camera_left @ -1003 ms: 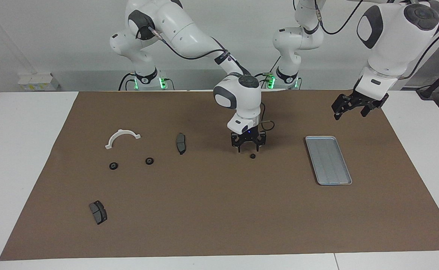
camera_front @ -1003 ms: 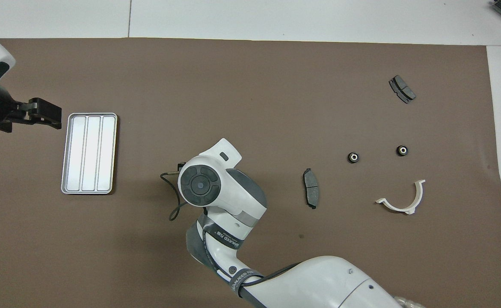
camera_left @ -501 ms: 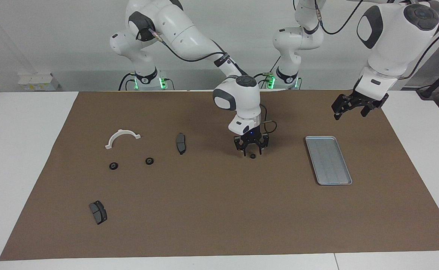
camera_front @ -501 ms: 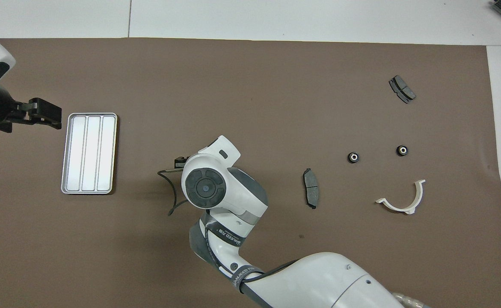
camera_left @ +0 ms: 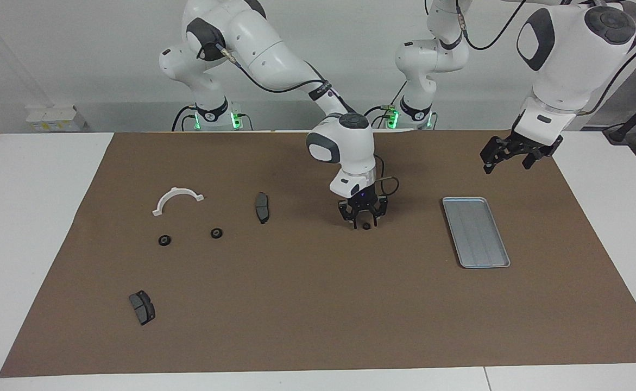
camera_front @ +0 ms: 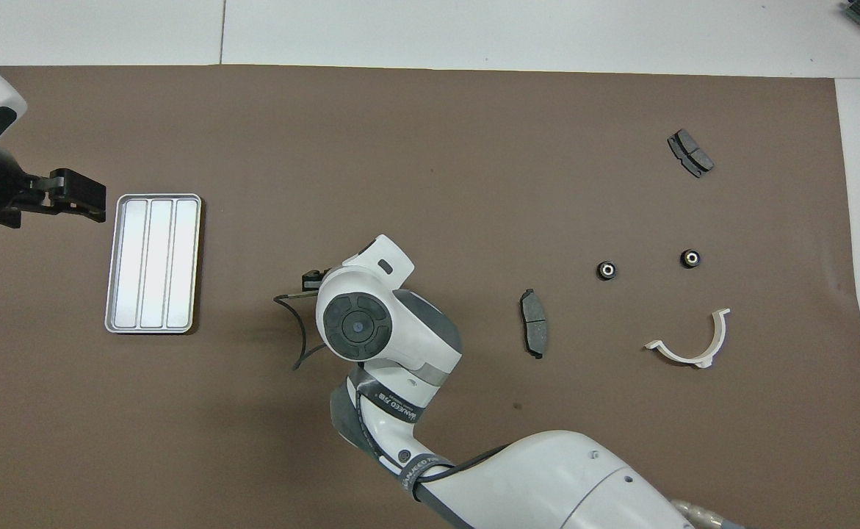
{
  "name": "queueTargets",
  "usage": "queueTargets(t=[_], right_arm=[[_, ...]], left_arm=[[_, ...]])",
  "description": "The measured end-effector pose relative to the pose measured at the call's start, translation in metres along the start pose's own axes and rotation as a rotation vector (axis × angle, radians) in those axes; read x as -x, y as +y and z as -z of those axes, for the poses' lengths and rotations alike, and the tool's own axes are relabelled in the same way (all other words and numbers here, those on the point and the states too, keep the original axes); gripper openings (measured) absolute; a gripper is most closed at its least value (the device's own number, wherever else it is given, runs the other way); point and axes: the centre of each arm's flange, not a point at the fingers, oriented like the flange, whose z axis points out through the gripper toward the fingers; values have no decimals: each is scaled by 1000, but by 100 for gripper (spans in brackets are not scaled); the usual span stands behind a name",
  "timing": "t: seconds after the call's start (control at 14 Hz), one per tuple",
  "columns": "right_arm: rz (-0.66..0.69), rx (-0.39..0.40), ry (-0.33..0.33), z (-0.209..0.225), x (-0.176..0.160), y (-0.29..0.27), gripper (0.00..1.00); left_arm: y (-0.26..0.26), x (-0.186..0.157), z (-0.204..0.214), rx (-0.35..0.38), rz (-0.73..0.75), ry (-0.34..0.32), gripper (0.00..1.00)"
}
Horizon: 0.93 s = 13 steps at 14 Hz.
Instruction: Place bearing gear from tray to pile
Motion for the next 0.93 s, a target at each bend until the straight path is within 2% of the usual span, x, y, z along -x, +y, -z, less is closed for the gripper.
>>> queueTargets(t=[0.36,0.43,0.5,0.93], right_arm=[[13,4,4,-1,2,0,52],[17,6,9,-1,2,0,44],[19,6,12,-1,2,0,39],[28,7,33,2,0,-2,35]], left_arm=[[0,0,0,0,0,0,100],[0,0,0,0,0,0,100],[0,0,0,0,0,0,100],[0,0,0,0,0,0,100]])
